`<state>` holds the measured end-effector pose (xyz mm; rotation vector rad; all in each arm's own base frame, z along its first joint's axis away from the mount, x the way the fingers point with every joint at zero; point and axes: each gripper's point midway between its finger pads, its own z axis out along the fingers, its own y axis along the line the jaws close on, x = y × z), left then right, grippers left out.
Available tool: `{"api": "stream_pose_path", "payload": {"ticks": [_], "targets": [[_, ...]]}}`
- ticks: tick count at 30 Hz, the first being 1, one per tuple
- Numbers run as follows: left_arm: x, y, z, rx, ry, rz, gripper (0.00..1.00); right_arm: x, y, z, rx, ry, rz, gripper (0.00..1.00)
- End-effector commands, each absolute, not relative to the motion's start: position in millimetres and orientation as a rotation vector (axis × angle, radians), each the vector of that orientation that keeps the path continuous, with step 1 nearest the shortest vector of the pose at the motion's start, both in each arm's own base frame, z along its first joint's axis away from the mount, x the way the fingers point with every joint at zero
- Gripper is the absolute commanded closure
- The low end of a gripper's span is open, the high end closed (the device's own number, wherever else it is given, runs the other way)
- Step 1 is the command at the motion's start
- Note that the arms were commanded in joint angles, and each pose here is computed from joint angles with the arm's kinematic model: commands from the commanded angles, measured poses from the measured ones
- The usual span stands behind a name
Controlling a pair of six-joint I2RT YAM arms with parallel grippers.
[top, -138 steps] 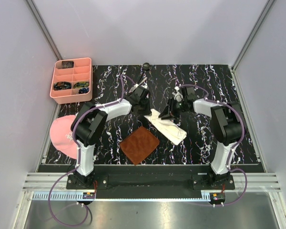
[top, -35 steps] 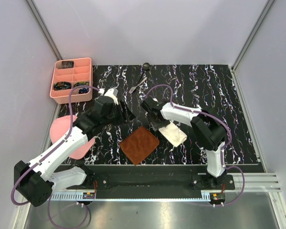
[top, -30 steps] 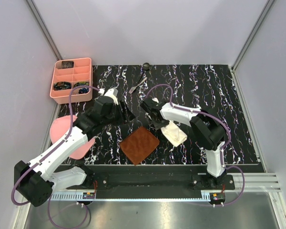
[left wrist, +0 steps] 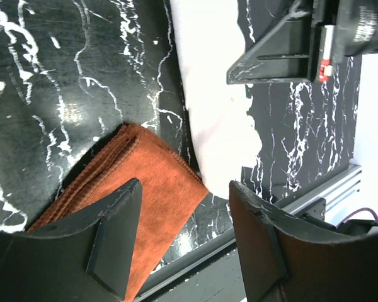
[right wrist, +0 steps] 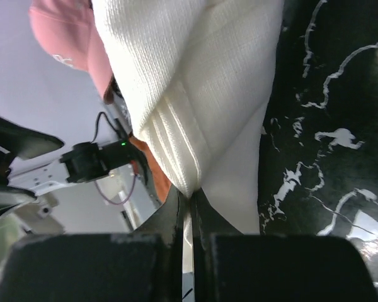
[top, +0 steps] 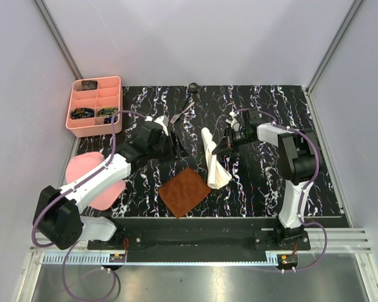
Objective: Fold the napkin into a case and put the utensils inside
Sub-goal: Turn over the smaller rectangle-folded napkin at the center of the board, then smooth out the smaller rectangle-folded napkin at the center of the board.
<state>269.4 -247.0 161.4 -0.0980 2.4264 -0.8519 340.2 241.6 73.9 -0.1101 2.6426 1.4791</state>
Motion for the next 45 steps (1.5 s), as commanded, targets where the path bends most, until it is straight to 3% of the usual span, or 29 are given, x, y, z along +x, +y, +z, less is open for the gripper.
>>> {"api": "stream_pose_path", "payload": {"ticks": [1, 6, 12, 14, 18, 22, 24, 28, 29, 31, 32, 39, 45], "targets": [[283.7, -268.9, 184.6, -0.071, 2.351, -0.973, 0.40, 353.1, 230.3, 103.9, -0.136, 2.464, 1.734, 0.99], [283.5, -292.2, 179.0, -0.017, 2.358, -1.022, 0.40, 365.8, 198.5, 82.3, 0.039, 2.480, 1.785, 0.90], [274.2, -347.0, 177.4, 0.098, 2.377, -1.147, 0.41, 386.0, 143.1, 69.5, 0.174, 2.570, 1.483, 0.42], [273.5, -363.4, 174.3, 0.123, 2.385, -1.183, 0.43, 383.7, 118.5, 59.6, 0.203, 2.709, 1.162, 0.37], [268.2, -390.7, 171.5, 0.186, 2.388, -1.245, 0.50, 366.3, 86.5, 70.3, 0.311, 2.760, 0.805, 0.34], [267.1, -402.0, 150.9, 0.187, 2.432, -1.253, 0.62, 337.8, 108.9, 94.7, 0.324, 2.681, 0.923, 0.34], [270.9, -407.0, 149.3, 0.187, 2.420, -1.267, 0.64, 318.8, 127.4, 88.3, 0.281, 2.697, 0.958, 0.35], [284.8, -424.8, 158.1, 0.260, 2.376, -1.321, 0.66, 297.3, 157.3, 84.4, 0.232, 2.650, 1.046, 0.48], [293.0, -427.2, 149.0, 0.251, 2.388, -1.314, 0.68, 287.5, 157.6, 73.0, 0.265, 2.668, 1.065, 0.60], [308.4, -436.6, 157.9, 0.257, 2.337, -1.343, 0.72, 286.4, 165.0, 69.3, 0.291, 2.638, 1.137, 0.66], [321.9, -439.5, 151.4, 0.242, 2.317, -1.340, 0.78, 276.8, 166.3, 60.5, 0.310, 2.654, 1.160, 0.70], [403.5, -459.0, 114.6, 0.097, 2.242, -1.367, 0.85, 257.4, 166.6, 27.9, 0.432, 2.660, 1.189, 0.70], [438.0, -486.8, 65.2, 0.075, 2.320, -1.395, 0.85, 248.7, 163.0, 2.9, 0.441, 2.730, 1.156, 0.69]]}}
